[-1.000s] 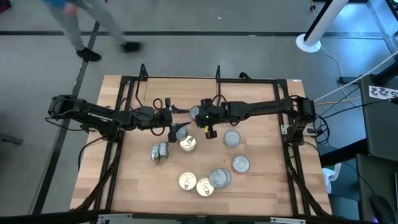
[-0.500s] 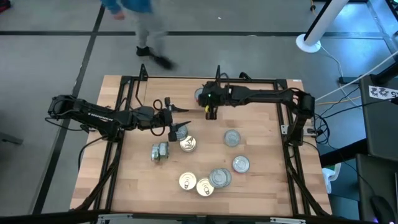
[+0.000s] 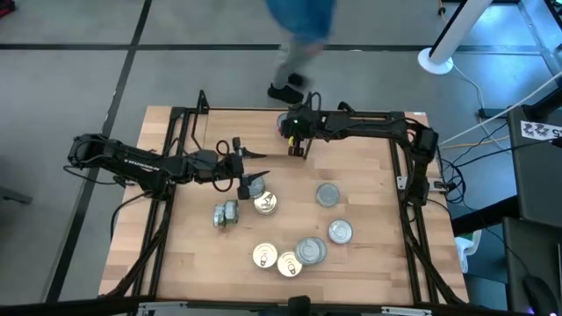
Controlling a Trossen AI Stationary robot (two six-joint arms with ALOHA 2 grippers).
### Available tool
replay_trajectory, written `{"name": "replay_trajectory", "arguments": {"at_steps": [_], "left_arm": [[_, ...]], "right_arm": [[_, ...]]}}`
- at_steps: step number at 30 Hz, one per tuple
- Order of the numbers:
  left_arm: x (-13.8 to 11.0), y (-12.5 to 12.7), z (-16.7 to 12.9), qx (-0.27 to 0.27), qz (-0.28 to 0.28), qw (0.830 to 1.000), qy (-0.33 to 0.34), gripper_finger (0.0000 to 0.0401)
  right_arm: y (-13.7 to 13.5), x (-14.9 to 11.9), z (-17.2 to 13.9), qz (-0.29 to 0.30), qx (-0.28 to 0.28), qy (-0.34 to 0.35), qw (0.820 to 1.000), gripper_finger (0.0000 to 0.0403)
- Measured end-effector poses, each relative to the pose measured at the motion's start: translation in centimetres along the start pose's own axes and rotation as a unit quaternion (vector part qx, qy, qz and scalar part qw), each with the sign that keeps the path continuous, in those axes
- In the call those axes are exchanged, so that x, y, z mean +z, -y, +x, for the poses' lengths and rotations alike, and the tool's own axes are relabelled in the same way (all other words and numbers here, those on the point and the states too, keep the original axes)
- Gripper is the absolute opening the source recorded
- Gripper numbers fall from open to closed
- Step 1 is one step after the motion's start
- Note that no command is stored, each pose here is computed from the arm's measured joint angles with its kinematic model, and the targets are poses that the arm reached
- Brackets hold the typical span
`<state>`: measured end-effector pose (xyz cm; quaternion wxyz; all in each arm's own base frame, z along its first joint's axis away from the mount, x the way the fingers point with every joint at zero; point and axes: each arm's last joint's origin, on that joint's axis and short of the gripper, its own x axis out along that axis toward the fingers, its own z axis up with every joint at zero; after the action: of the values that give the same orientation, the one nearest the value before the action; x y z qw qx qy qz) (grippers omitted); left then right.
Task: Stack canned seafood by type on shelf
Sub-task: Put the red tuna can on the shelf, then put the green white tuna can on the shelf
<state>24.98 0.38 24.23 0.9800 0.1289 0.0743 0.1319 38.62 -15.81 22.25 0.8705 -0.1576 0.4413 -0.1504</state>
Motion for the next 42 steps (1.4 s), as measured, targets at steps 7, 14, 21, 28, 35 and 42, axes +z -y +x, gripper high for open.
{"name": "replay_trajectory", "arguments": {"at_steps": [7,14,21,28,35,42], "left_arm": [[0.0,0.0,0.0,0.0,0.0,1.0,-0.001,0.0219],[0.0,0.0,0.0,0.0,-0.003,1.0,-0.001,0.0219],[0.0,0.0,0.0,0.0,-0.005,1.0,-0.001,0.0219],[0.0,0.0,0.0,0.0,-0.006,1.0,-0.001,0.0219],[0.0,0.0,0.0,0.0,-0.006,1.0,-0.001,0.0219],[0.0,0.0,0.0,0.0,-0.006,1.0,-0.001,0.0219]], "right_arm": [[0.6,-0.9,1.3,0.008,-0.003,-0.019,1.0,0.0],[0.6,-1.0,1.4,0.008,-0.002,-0.019,1.0,0.0],[0.6,-1.0,1.4,0.008,-0.002,-0.019,1.0,0.0001],[0.6,-1.0,1.4,0.008,-0.001,-0.02,1.0,0.0017],[0.6,-1.0,1.4,0.008,-0.001,-0.02,1.0,0.0037],[0.6,-1.0,1.5,0.009,-0.001,-0.02,1.0,0.0075]]}}
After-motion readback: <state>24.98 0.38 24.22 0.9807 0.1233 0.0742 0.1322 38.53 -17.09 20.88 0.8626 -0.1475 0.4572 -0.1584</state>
